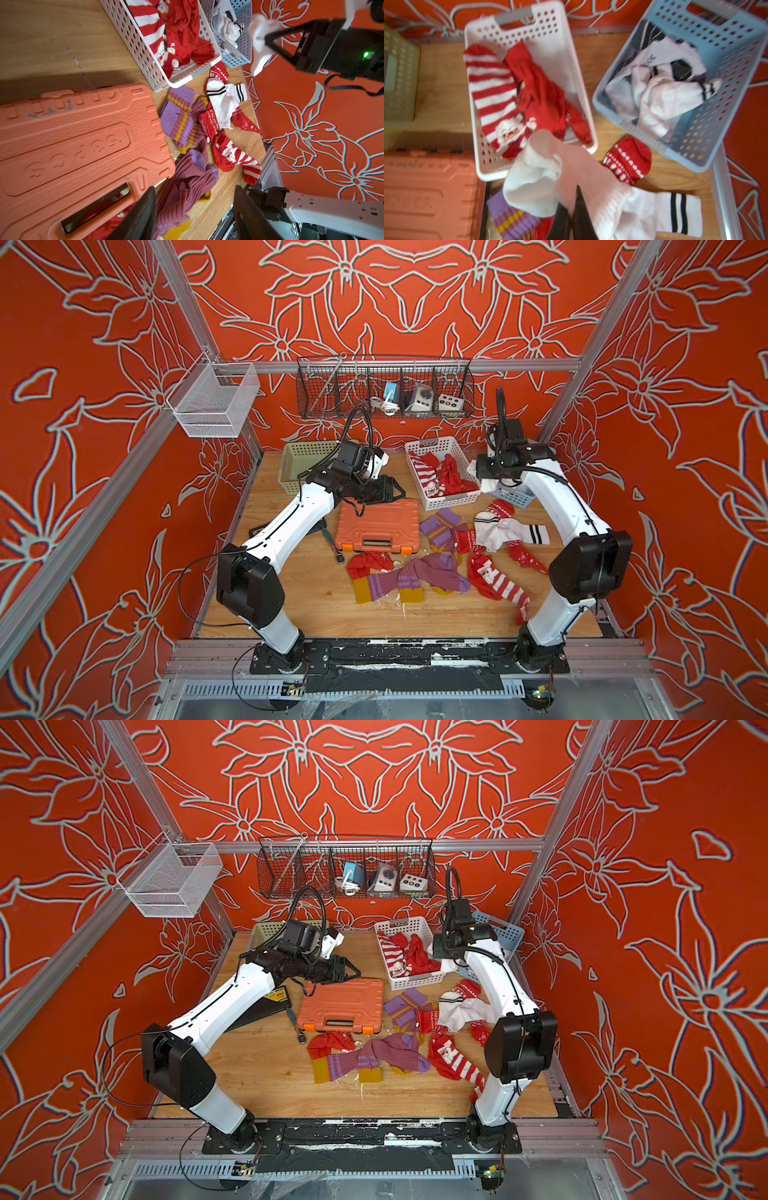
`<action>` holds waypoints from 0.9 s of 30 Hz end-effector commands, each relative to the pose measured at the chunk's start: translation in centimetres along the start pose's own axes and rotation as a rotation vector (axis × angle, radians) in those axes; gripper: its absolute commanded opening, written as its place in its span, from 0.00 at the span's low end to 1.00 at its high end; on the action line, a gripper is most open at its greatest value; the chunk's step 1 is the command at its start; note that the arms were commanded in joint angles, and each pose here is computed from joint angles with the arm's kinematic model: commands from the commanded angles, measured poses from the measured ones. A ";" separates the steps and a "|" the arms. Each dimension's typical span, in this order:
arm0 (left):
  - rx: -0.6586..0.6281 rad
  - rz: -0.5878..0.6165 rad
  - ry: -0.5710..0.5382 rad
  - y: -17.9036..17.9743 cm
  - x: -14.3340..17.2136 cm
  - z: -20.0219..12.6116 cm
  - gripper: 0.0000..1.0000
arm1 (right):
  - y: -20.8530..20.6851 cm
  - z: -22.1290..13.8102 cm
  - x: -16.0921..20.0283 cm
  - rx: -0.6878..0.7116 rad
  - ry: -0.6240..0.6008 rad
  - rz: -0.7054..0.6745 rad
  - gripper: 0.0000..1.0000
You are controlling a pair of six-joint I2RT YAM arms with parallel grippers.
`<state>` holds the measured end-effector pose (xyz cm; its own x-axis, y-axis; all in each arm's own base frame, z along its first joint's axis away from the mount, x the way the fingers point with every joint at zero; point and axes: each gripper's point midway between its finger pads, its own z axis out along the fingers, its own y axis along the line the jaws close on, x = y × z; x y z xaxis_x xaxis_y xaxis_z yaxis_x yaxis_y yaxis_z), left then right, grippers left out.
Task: Sort the socks into the basket by color
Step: Pick up the sock from the center of the board, then place the sock in the bin.
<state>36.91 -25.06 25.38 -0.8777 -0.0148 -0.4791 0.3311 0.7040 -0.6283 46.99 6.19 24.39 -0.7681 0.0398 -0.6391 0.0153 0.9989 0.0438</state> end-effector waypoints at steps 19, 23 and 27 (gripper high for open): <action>0.000 0.078 0.020 -0.8 -0.3 -0.8 0.58 | -14.4 15.3 -1.8 0.278 0.070 0.185 0.00; -0.004 0.076 0.035 -0.6 -0.3 -0.2 0.58 | -14.3 16.6 0.2 0.260 0.143 0.205 0.00; -0.001 0.076 0.045 -0.6 -0.3 0.2 0.58 | -14.0 16.3 0.4 0.237 0.157 0.212 0.18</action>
<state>37.31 -25.16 26.08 -0.8609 0.0392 -0.5072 0.3807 0.7111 -0.5911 57.33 -7.97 10.32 -0.8136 0.2458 -0.5269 0.3210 0.9455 -0.0545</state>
